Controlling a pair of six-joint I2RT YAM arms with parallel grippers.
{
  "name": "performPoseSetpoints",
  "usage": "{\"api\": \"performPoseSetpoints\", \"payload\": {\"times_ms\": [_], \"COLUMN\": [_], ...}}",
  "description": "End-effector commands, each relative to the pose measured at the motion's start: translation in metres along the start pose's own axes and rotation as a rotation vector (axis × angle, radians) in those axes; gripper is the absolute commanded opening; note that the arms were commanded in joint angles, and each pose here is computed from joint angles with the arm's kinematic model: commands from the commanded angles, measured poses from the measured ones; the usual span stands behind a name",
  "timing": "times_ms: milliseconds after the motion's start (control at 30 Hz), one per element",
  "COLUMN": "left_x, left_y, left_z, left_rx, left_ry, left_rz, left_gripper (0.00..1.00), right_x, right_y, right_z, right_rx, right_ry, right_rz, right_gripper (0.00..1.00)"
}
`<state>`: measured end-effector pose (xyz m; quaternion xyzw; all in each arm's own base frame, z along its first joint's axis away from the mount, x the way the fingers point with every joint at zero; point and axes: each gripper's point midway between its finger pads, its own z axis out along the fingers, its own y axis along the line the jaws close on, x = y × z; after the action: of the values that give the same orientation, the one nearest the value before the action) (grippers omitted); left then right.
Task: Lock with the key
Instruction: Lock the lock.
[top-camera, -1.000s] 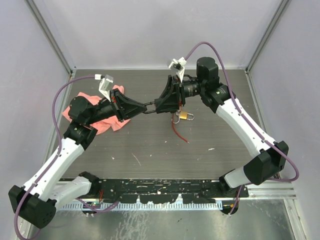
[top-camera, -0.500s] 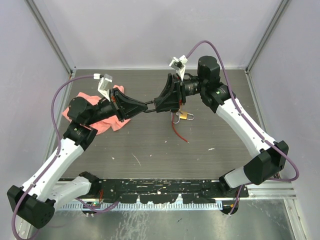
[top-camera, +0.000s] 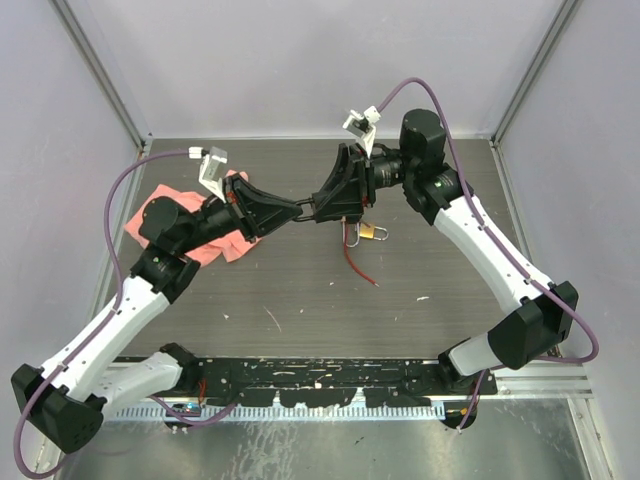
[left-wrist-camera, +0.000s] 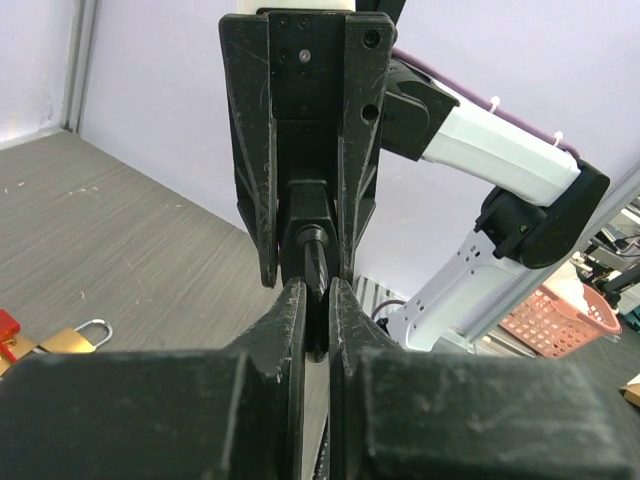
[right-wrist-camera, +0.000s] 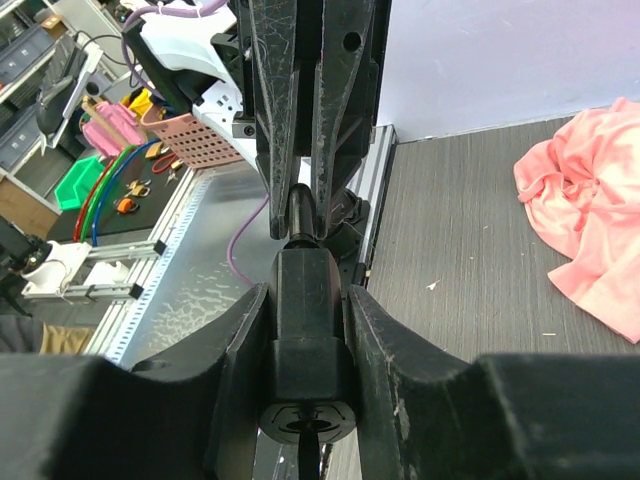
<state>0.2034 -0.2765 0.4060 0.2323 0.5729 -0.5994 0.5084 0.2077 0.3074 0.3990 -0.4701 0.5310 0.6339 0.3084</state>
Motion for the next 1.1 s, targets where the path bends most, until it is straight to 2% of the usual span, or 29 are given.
{"api": "performPoseSetpoints", "payload": {"times_ms": [0,267,433,700,933,1067], "left_x": [0.022,0.050,0.075,0.084,0.122,0.148], "left_y": [-0.004,0.005,0.013,0.003,-0.006,0.000], "left_z": [0.027,0.037,0.038,0.054,0.058,0.049], "left_rx": [0.047,0.021,-0.006,0.065,0.098,0.055], "left_ry": [0.050,0.122,0.173,0.168,0.178,0.184], "left_rz": [0.006,0.000,-0.010,-0.052,-0.141,-0.182], "left_gripper": [0.00,0.00,0.00,0.00,0.00,0.00], "right_x": [-0.012,-0.033,-0.035,-0.034,-0.047,-0.067], "right_y": [0.011,0.011,0.013,0.014,0.012,0.015], "right_z": [0.031,0.029,0.031,0.037,0.032,0.013], "right_rx": [-0.036,-0.030,-0.066,-0.094,-0.076,-0.055], "right_ry": [-0.026,-0.056,-0.103,-0.115,-0.136,-0.195], "right_rz": [-0.116,-0.155,-0.113,-0.103,-0.119,-0.143], "right_gripper": [0.01,0.01,0.01,0.01,0.01,0.01]}}
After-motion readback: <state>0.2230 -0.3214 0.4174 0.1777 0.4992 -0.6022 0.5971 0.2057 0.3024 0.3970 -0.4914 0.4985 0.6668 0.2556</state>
